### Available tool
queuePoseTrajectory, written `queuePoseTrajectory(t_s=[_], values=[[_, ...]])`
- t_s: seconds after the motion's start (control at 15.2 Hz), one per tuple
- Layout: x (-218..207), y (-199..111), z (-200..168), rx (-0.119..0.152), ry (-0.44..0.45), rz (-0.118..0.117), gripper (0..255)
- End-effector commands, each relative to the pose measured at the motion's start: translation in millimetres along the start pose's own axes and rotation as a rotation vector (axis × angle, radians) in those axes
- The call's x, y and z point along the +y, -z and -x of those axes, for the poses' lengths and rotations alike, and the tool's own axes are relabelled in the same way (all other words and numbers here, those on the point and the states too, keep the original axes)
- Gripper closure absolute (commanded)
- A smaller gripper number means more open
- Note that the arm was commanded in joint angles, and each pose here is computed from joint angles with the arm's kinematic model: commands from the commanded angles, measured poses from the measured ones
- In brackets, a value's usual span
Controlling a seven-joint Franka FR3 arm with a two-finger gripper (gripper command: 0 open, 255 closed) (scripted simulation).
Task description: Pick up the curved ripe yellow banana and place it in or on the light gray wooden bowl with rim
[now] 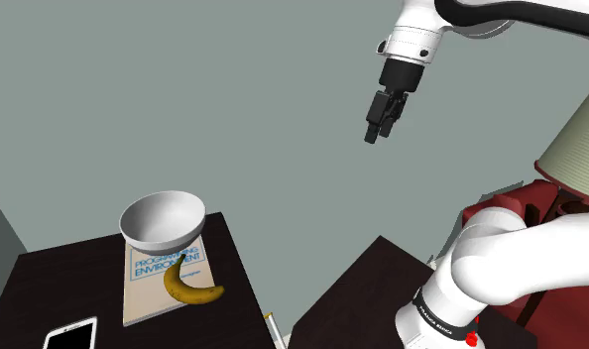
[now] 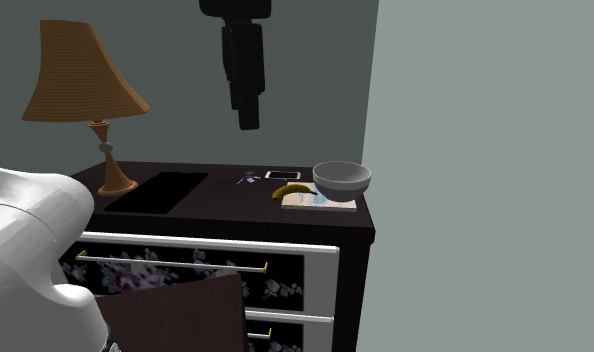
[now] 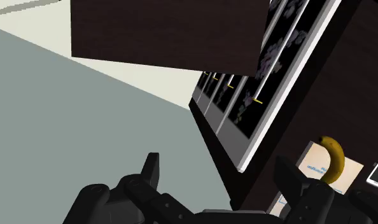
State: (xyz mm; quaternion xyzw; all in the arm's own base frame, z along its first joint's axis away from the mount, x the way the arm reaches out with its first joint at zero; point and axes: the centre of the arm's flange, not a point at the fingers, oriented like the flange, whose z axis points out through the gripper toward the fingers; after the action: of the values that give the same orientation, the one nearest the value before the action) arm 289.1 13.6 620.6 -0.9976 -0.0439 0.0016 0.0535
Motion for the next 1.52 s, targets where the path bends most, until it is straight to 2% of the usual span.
queuePoseTrajectory(t_s=[0.0,1.45], values=[[0,0,0,0.0,0.0,0.0,0],[-219,-171,-99,0.023,-0.004,0.05,0]])
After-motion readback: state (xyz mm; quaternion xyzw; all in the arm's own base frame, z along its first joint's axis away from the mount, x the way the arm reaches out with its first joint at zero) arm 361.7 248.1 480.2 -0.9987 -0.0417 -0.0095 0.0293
